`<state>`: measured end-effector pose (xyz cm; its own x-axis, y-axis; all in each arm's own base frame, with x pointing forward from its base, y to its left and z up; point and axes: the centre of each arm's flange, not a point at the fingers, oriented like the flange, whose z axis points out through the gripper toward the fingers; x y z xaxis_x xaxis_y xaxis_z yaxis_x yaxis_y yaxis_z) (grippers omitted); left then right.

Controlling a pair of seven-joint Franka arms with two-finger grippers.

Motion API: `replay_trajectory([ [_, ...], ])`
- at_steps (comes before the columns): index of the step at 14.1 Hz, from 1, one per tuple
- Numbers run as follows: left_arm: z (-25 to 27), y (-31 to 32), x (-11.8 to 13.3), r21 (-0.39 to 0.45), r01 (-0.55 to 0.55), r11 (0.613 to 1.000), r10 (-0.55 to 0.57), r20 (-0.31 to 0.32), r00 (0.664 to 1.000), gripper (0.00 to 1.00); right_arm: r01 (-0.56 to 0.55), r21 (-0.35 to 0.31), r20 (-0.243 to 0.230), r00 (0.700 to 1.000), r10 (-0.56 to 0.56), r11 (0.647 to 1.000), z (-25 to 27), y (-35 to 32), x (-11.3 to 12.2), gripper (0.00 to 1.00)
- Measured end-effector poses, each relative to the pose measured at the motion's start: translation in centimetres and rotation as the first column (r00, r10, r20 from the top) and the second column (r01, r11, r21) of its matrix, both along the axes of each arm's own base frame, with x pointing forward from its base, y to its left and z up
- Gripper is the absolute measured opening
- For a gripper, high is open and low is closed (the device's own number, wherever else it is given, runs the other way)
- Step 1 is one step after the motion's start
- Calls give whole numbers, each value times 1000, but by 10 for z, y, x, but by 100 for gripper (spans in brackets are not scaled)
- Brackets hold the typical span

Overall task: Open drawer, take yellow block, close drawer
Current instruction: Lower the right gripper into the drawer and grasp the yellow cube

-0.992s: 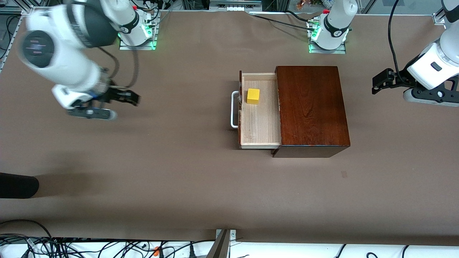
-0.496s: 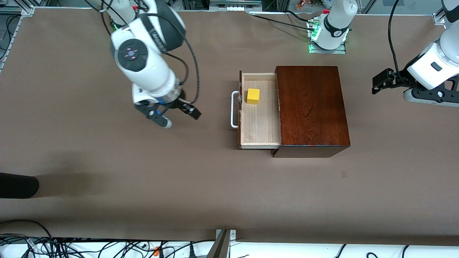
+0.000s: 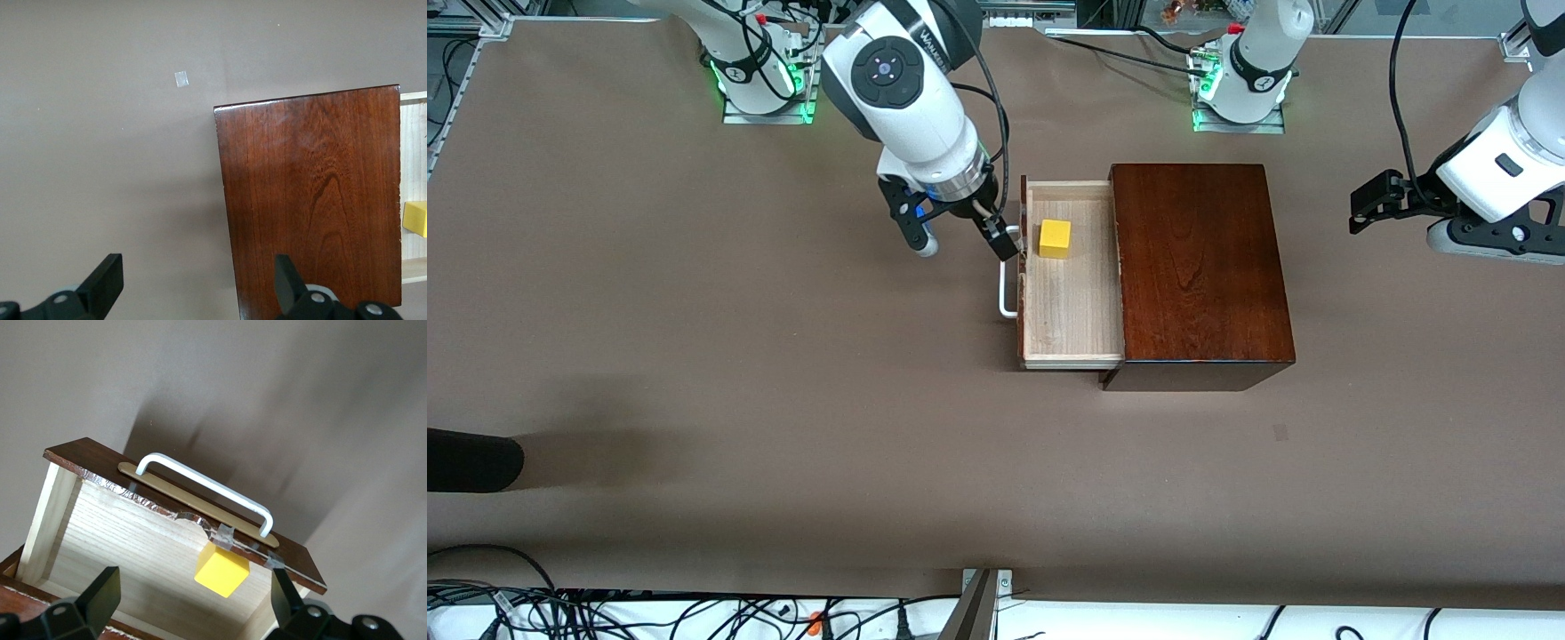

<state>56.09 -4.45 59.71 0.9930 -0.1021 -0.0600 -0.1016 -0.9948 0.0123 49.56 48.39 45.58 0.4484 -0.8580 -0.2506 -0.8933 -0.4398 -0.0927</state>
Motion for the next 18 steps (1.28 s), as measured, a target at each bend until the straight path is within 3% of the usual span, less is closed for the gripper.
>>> replay_trajectory([
  [4, 0, 0, 0, 0, 0, 1000, 0, 0, 1000, 100, 64, 21, 29, 997, -65, 998, 30, -17, 25, 100],
  [7, 0, 0, 0, 0, 0, 1000, 0, 0, 1000, 100, 154, 13, 15, 988, -155, 988, 30, -38, 44, 100],
  [10, 0, 0, 0, 0, 0, 1000, 0, 0, 1000, 100, 208, -11, -29, 978, -208, 978, 22, -40, 43, 100],
  [13, 0, 0, 0, 0, 0, 1000, 0, 1, 1000, 100, 337, 1, -99, 937, -335, 942, 19, -35, 42, 100],
  [18, 5, -2, 0, -1, 3, 1000, -3, 11, 1000, 100, 452, -25, -156, 879, -450, 892, 7, -24, 40, 100],
])
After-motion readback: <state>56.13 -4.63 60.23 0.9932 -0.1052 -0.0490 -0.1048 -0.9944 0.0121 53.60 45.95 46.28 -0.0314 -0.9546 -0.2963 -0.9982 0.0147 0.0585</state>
